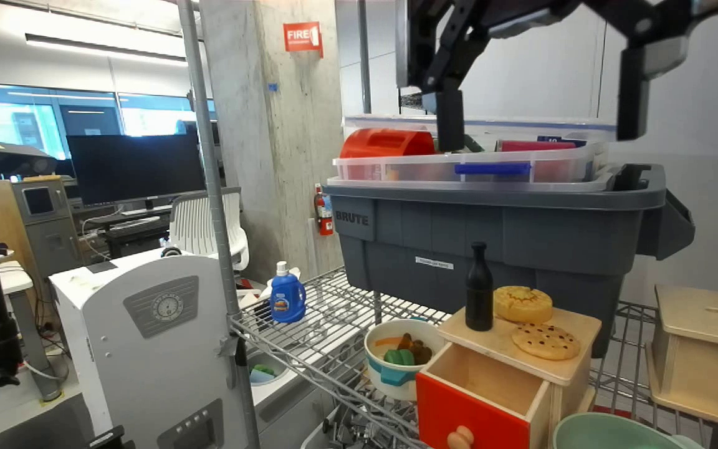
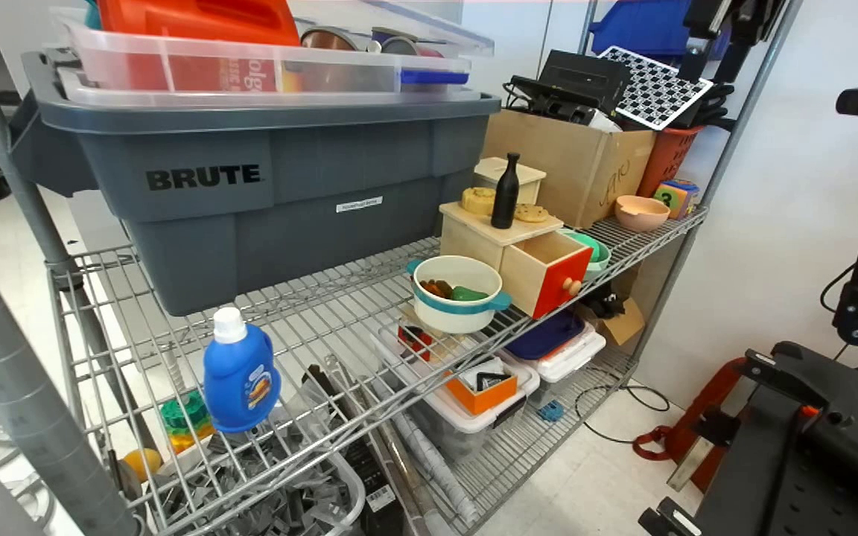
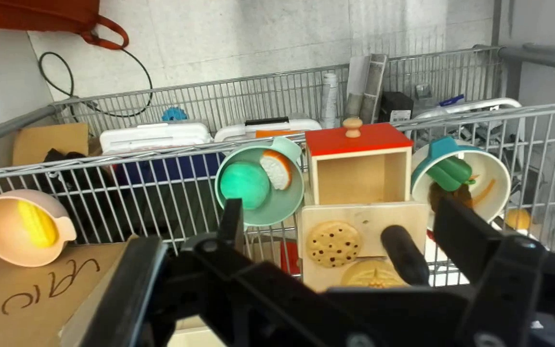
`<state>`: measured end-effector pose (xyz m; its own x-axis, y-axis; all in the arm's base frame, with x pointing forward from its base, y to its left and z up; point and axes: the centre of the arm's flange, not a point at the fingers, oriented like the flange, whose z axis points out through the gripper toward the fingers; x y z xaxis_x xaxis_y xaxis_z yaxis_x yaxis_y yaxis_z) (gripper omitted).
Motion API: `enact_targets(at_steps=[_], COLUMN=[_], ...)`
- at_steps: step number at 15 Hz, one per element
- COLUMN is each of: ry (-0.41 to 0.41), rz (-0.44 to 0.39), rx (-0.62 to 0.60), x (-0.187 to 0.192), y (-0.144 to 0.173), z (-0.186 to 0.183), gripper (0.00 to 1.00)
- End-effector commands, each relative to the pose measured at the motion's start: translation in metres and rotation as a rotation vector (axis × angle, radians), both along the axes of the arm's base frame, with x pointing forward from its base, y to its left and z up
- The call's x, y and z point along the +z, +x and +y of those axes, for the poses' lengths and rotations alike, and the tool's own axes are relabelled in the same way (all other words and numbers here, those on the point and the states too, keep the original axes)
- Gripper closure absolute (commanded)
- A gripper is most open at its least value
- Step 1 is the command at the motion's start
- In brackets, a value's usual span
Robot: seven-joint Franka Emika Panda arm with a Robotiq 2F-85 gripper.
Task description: Put the cookie in the drawer
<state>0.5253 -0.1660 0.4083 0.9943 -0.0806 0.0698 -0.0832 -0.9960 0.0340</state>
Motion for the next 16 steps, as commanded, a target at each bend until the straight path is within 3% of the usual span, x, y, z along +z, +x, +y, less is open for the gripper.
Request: enact_targets(at_steps=[1,6,16], ry=[-0.005,-0.034,0.134], rz=[-0.031,-0.113,-0.102], rx=[-0.018,-0.038,-0.023], x=[0.002,-0.010,-0.060], y=[0.027,0.053,0.094], z=[-0.025,-0.049,-0.057], gripper=[0.00,0.00,0.00])
